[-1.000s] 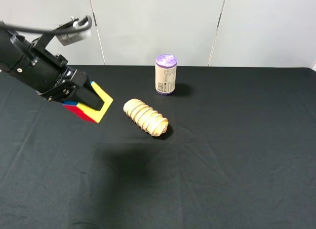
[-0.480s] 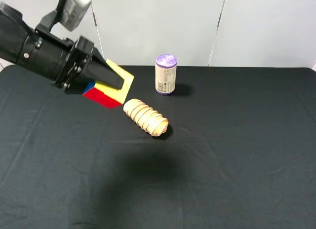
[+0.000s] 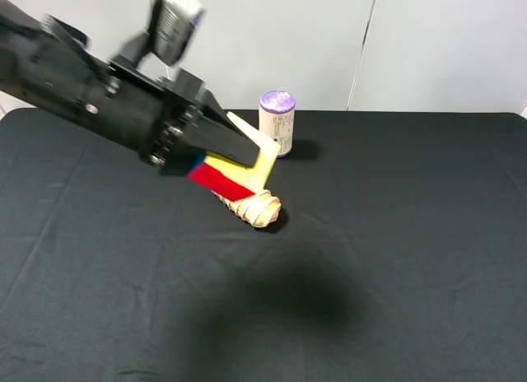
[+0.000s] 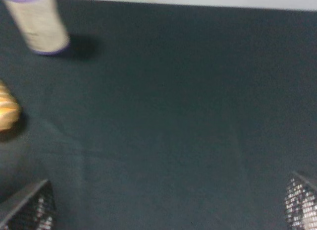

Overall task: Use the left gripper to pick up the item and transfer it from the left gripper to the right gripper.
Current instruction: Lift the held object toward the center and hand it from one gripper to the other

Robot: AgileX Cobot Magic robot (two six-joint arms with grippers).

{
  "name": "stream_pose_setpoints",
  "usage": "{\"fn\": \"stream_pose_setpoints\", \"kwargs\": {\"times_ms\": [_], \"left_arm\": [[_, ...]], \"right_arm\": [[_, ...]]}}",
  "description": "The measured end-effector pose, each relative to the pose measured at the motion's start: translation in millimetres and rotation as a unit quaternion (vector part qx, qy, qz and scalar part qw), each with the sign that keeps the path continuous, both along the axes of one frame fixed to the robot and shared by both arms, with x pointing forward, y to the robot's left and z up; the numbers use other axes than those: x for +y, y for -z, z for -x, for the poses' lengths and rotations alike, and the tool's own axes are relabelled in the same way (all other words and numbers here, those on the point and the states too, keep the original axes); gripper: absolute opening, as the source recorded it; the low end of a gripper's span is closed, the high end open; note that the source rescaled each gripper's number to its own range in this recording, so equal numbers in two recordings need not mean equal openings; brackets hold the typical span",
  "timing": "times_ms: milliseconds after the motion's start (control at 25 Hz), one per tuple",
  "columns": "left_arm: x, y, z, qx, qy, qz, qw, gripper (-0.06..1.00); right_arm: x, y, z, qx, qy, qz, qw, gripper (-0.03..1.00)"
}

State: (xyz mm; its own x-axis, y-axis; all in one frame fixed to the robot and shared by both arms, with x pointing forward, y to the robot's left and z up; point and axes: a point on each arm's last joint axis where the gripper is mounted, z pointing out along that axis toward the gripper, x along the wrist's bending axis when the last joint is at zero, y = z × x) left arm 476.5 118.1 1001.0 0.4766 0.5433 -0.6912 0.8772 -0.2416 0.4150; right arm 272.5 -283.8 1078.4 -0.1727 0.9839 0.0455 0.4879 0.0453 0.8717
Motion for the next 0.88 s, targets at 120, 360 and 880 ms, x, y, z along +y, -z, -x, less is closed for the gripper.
{"fn": "stream_pose_setpoints", "kwargs": {"times_ms": [120, 360, 880], "left_arm": [[-14, 8, 2, 0.007, 0.019, 0.016, 1.0, 0.0], [-30, 14, 3, 0.007, 0.035, 0.055, 0.998, 0.0], [-32, 14, 1, 0.005, 0.031, 0.066, 0.997, 0.0]], "right_arm": [[6, -5, -12, 0.007, -0.063, 0.011, 0.998, 1.0], [24, -5, -23, 0.015, -0.207, 0.046, 0.977, 1.0], [65, -16, -59, 0.019, -0.332, 0.106, 0.937, 1.0]]}}
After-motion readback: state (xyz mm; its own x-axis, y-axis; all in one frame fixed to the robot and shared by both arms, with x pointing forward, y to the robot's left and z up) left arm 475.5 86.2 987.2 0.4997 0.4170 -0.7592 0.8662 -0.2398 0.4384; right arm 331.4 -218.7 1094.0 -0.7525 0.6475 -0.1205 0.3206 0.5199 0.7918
